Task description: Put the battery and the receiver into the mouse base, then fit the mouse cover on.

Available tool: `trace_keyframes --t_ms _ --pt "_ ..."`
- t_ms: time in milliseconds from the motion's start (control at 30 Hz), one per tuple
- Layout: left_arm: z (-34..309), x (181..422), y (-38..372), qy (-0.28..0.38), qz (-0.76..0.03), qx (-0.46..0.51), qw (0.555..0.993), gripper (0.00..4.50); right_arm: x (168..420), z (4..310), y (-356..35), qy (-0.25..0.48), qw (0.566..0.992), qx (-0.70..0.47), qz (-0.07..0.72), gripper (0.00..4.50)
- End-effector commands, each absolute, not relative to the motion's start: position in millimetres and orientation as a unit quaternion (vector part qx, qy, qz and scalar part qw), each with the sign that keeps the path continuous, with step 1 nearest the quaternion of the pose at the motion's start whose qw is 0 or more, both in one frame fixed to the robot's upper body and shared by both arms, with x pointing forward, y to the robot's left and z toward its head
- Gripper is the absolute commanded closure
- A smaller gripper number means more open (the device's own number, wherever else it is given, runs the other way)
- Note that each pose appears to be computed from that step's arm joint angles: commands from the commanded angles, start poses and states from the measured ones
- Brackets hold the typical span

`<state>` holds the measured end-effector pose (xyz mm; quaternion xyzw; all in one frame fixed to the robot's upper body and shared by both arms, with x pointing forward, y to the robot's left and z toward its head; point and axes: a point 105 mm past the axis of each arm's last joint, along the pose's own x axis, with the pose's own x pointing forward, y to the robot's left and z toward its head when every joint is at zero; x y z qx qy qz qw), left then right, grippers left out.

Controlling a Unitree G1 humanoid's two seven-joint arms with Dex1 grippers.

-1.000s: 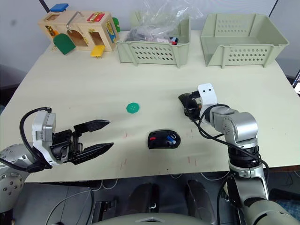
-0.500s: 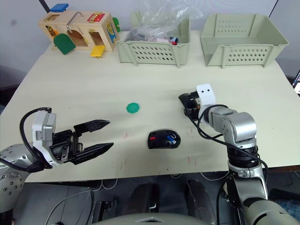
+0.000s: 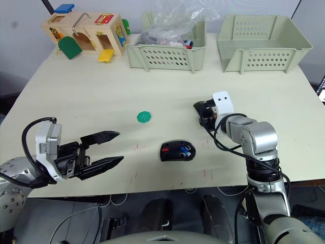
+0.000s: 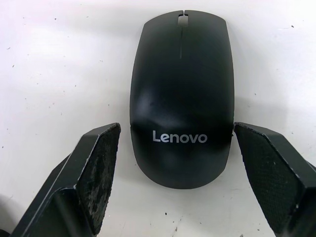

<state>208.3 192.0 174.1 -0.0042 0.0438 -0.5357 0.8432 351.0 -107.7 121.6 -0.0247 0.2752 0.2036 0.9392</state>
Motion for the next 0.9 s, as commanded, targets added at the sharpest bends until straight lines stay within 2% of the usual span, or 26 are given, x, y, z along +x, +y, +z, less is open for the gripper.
trace_keyframes --t_ms 33,100,167,433,600,733,900 --pt "180.1 205.5 188.0 0.029 -0.542 0.01 0.84 0.0 354.4 134.0 -106.1 0.249 0.946 -0.032 0.207 0.9" --pt "180.1 205.4 188.0 0.029 -0.542 0.01 0.84 0.0 354.5 134.0 -106.4 0.249 0.946 -0.032 0.206 1.31" --pt "180.0 205.3 188.1 0.029 -0.542 0.01 0.84 0.0 354.5 134.0 -106.3 0.249 0.945 -0.033 0.207 2.19" --pt "179.9 205.4 187.8 0.028 -0.541 0.008 0.841 0.0 352.8 140.7 -107.6 0.242 0.945 -0.044 0.214 2.23" --pt "179.0 205.7 189.9 0.031 -0.54 0.007 0.841 0.0 341.2 157.7 -107.2 0.228 0.928 -0.094 0.281 2.23" --pt "178.5 206.8 192.0 0.034 -0.541 0.006 0.841 0.0 317.1 178.6 -101.9 0.209 0.884 -0.153 0.39 2.23" --pt "177.1 205.5 196.5 0.047 -0.556 0.012 0.829 0.0 284.0 208.6 -104.5 0.205 0.795 -0.254 0.512 2.23"
